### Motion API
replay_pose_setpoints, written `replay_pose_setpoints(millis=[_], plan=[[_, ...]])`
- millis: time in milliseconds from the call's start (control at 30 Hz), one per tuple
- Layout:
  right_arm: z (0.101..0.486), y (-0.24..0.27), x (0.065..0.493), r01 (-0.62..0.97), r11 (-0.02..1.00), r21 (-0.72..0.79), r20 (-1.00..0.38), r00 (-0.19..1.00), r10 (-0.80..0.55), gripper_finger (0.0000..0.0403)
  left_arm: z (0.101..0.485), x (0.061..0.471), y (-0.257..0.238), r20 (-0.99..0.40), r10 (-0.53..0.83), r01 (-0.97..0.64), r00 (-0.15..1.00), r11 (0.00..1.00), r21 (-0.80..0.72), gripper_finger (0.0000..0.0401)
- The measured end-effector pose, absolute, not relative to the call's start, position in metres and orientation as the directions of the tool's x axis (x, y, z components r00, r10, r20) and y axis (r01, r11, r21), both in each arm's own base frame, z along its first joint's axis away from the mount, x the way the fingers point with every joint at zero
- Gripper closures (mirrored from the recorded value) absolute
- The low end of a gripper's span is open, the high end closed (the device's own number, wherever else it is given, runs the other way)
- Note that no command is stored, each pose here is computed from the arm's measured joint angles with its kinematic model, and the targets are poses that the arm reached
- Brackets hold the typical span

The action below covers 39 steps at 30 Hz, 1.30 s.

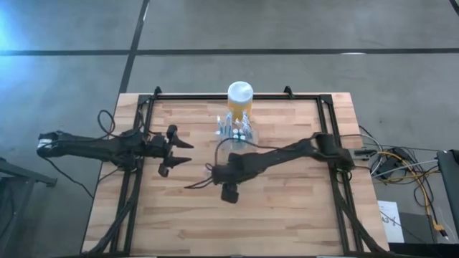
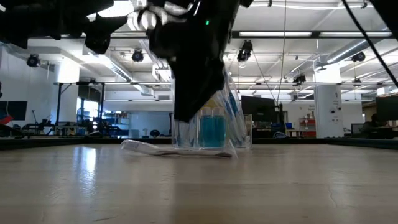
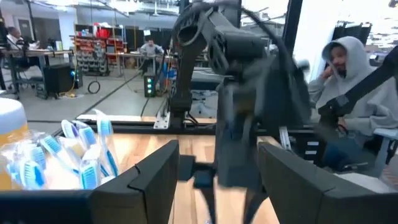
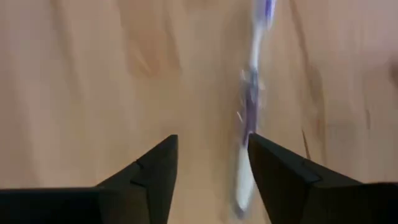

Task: Pick & Place toothbrushing station
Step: Put the violet toothbrush into the transparent organizer

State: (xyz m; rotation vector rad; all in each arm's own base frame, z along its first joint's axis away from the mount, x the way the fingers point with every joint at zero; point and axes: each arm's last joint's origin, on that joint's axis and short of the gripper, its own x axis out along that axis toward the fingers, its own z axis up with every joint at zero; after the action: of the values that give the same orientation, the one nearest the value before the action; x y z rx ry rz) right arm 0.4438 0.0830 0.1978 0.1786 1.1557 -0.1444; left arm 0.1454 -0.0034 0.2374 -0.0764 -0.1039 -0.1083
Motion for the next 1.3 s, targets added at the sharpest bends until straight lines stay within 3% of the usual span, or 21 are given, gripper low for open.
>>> replay_pose_setpoints(millis=[233, 633, 800, 1133, 1300], plan=[[0.166, 0.072, 0.463, 0.238, 0.97, -0.048, -0.986, 0.143, -0.084, 0.0195, 0.239, 0.141, -0.005, 0.114, -0.145, 0.153, 0.983, 0.986, -0.065, 0.0179], [0.136, 0.056, 0.473, 0.169, 0.984, -0.058, -0.996, 0.055, -0.068, 0.0202, 0.239, 0.139, -0.005, 0.11, -0.153, 0.16, 0.982, 0.985, -0.066, 0.0179], [0.128, 0.055, 0.473, 0.115, 0.993, 0.013, -0.999, 0.038, 0.009, 0.0241, 0.239, 0.139, -0.005, 0.108, -0.153, 0.16, 0.982, 0.985, -0.066, 0.0179], [0.128, 0.052, 0.472, 0.074, 0.996, 0.043, -0.999, 0.031, 0.041, 0.038, 0.239, 0.139, -0.005, 0.107, -0.17, 0.178, 0.98, 0.981, -0.073, 0.0179], [0.141, 0.055, 0.471, 0.054, 0.998, 0.041, -0.997, 0.066, 0.037, 0.0384, 0.239, 0.139, -0.005, 0.107, -0.17, 0.179, 0.98, 0.981, -0.072, 0.0179]])
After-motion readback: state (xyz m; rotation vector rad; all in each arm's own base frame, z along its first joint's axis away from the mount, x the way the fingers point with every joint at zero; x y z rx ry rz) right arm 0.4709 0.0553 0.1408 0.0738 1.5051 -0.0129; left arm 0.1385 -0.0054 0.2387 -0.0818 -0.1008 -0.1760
